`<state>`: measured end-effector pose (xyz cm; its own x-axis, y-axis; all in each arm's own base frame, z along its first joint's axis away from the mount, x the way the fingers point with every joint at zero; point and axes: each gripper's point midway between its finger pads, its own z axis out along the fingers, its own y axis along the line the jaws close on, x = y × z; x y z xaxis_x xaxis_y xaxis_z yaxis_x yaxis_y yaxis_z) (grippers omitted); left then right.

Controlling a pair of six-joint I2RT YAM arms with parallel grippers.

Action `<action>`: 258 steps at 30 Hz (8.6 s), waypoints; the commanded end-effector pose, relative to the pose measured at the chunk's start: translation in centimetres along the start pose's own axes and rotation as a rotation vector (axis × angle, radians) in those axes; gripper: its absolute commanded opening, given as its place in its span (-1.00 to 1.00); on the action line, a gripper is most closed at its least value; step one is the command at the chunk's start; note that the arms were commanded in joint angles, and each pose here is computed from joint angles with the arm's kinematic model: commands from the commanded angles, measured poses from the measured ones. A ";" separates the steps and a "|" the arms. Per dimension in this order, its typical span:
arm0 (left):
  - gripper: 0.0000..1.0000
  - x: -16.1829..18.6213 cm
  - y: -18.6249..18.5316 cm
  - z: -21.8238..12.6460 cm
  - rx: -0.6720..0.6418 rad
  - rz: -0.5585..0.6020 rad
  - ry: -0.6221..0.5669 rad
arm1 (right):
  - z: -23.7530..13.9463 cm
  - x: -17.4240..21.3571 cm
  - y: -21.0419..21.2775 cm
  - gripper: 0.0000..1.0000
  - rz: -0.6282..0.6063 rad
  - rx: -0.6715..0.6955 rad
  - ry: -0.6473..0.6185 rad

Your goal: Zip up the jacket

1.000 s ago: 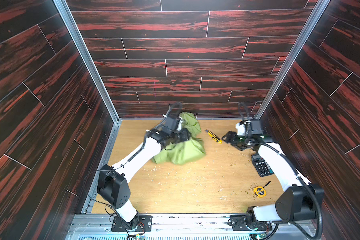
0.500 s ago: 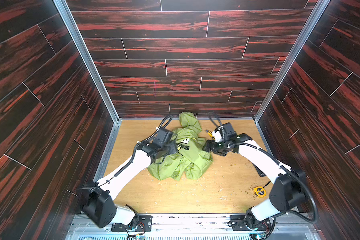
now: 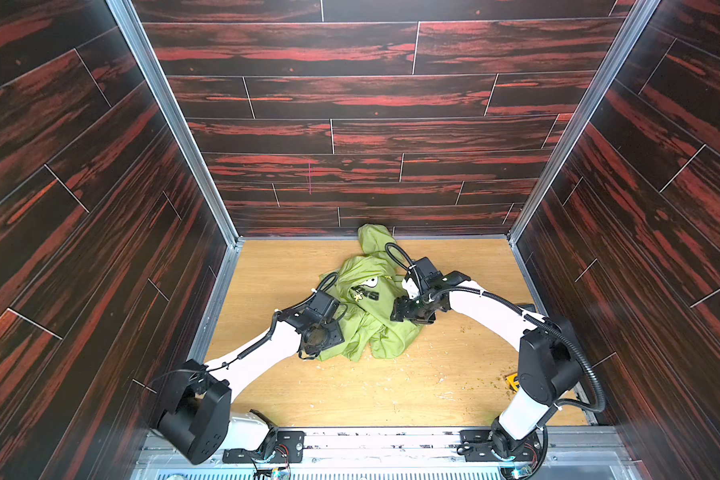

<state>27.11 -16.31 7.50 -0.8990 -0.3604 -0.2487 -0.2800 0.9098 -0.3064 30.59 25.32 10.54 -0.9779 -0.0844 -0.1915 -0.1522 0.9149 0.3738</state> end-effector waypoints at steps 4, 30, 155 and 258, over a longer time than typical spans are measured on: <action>-0.55 -0.7 -3.2 2.0 0.081 0.049 0.049 | 0.3 -0.5 0.4 -0.23 0.001 0.004 0.007; -1.00 -16.4 -16.7 -36.3 0.701 0.168 -0.818 | -20.8 -13.1 5.4 -1.00 -0.027 -0.261 -0.370; 0.26 -21.2 -2.8 6.1 0.181 -0.172 -0.129 | -3.1 1.4 -6.1 -1.00 0.505 -0.315 0.066; 0.34 -18.2 13.2 -0.3 0.207 -0.669 -0.133 | 8.9 4.2 14.5 -0.12 -0.480 0.129 0.244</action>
<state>36.83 1.96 7.10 -0.5136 -0.8570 -0.0422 -0.7225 0.4585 -0.5174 24.92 43.19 8.59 -0.8014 -0.5766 -0.1589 -0.5977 0.7623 0.2483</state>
